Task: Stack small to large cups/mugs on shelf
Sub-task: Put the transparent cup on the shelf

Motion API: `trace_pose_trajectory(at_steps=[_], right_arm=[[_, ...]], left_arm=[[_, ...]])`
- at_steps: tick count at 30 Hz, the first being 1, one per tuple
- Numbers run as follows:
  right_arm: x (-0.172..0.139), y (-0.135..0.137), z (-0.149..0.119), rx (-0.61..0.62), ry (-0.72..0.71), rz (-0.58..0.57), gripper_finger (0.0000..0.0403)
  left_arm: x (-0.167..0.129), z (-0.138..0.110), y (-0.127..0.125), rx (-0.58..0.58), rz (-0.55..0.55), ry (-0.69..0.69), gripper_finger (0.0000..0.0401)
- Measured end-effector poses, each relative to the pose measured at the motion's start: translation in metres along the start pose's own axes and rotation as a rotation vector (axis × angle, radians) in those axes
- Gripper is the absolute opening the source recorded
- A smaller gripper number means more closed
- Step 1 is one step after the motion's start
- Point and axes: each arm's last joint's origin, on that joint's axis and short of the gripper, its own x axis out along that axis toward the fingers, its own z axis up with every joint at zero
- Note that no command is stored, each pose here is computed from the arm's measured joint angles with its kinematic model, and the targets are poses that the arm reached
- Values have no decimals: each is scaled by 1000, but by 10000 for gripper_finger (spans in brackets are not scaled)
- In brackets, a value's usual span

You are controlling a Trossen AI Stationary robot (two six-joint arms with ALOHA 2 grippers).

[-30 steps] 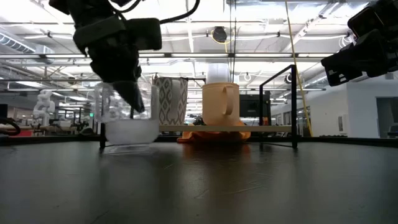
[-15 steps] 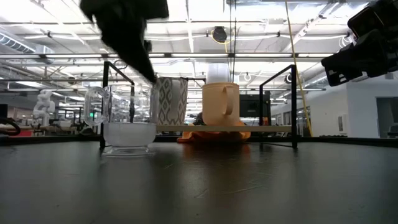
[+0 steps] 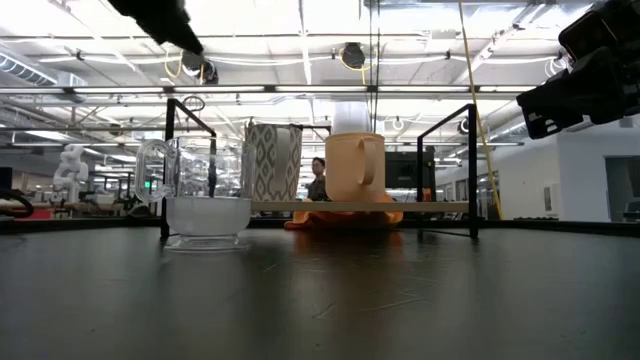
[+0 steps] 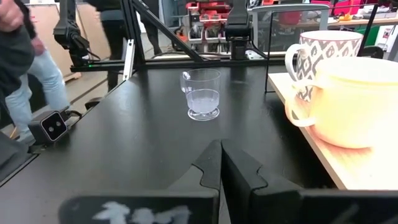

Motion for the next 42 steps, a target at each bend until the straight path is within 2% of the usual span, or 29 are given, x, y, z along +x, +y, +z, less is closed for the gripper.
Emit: trace_pose_trajectory(at_steps=[6, 14, 22, 28, 31, 37, 42], right_arm=[[0, 0, 0, 0, 0, 1, 0], [1, 0, -1, 37, 6, 0, 0], [4, 1, 5, 26, -44, 1, 0], [11, 1, -2, -52, 37, -31, 0], [19, 2, 15, -67, 4, -51, 0], [51, 7, 52, -87, 61, -88, 0], [94, 12, 86, -57, 222, -87, 0]], left_arm=[[-15, -48, 18, -81, -12, -157, 4], [-1, -104, 27, -185, -24, -300, 2], [26, -140, 26, -114, -60, -395, 2], [35, -149, 25, -22, -59, -456, 2], [36, -148, 28, -4, -33, -486, 2], [39, -149, 37, -32, 24, -472, 3], [40, -149, 41, -48, 47, -470, 9]])
